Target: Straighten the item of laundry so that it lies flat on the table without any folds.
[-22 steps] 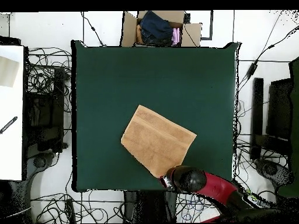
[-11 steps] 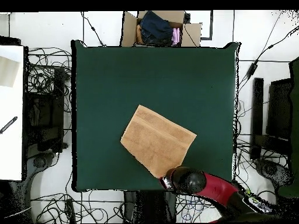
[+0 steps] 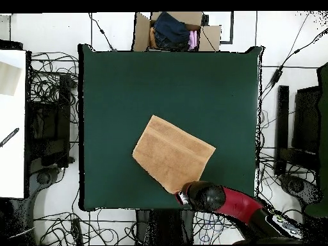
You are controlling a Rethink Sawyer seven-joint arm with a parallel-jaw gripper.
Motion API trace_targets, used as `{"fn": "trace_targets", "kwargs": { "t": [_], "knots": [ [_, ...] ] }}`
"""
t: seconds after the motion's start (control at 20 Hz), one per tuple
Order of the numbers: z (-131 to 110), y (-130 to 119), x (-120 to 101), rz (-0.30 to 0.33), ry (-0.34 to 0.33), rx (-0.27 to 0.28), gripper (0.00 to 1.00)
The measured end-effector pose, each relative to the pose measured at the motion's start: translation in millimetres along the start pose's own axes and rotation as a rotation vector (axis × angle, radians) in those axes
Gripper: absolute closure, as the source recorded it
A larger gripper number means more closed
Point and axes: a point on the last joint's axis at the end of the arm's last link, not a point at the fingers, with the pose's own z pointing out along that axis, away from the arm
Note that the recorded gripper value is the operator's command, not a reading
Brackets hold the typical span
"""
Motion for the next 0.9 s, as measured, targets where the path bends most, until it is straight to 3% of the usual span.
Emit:
{"fn": "trace_targets", "kwargs": {
  "t": [0.9],
  "knots": [
    [-34.7, 3.4, -23.9, 0.012, 0.041, 0.009, 0.0]
  ]
}}
